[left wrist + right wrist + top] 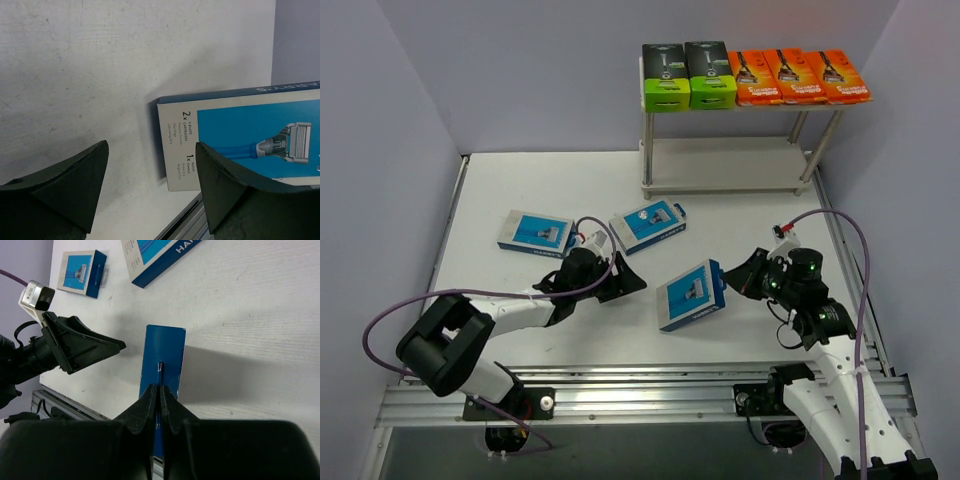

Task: Place and organize the shaving razors onto the shelf
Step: Grab a shaving razor with the right arm

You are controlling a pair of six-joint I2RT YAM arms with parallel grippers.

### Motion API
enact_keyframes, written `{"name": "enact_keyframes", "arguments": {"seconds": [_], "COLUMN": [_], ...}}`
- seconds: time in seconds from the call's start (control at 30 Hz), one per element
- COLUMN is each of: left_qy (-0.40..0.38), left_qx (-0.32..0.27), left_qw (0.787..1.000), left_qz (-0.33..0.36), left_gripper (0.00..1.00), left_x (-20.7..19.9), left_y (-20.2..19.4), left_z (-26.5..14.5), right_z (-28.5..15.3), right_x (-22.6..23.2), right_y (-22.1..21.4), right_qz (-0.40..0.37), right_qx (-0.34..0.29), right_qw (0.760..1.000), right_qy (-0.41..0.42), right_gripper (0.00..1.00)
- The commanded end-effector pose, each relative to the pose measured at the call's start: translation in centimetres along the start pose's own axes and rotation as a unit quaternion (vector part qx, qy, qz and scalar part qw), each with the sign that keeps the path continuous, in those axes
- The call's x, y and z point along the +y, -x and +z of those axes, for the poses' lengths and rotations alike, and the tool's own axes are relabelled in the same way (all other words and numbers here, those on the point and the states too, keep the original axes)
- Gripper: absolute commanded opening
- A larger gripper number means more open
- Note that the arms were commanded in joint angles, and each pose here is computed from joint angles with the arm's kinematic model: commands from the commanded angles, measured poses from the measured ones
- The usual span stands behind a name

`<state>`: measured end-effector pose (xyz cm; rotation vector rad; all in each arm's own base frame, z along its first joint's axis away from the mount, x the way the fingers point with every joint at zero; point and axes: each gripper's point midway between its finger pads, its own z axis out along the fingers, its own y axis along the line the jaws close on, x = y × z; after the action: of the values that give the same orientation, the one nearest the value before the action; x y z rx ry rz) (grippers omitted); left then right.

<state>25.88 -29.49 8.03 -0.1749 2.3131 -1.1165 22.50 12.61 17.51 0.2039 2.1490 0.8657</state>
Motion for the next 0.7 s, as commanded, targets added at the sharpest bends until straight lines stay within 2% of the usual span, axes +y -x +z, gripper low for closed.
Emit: {"name": "enact_keyframes", "arguments": {"seconds": [0.0, 0.33, 0.67], "left_qy": [-0.034, -0.039, -0.038], "left_qx": [-0.024, 0.013, 0.007], "left_qw": [0.999, 0.999, 0.999], "left_qz": [0.010, 0.021, 0.024], "left_gripper": [0.78, 0.71, 0.70], "left_x": [-1.6, -1.7, -1.9], "left_y": [0.5, -2.9, -2.7], "left_z": [0.7, 2.8, 2.6], "right_z": [-0.5, -0.9, -1.0], "right_x": [0.7, 1.2, 1.5], "right_y": [-1.5, -2.0, -3.4], "right_qz": [-0.023, -0.039, -0.034], "right_qx": [0.034, 0.059, 0.084], "right_qw": [0.999, 0.997, 0.995], "right_qy": [0.024, 0.034, 0.048], "right_gripper": [0.00, 0.00, 0.02]}}
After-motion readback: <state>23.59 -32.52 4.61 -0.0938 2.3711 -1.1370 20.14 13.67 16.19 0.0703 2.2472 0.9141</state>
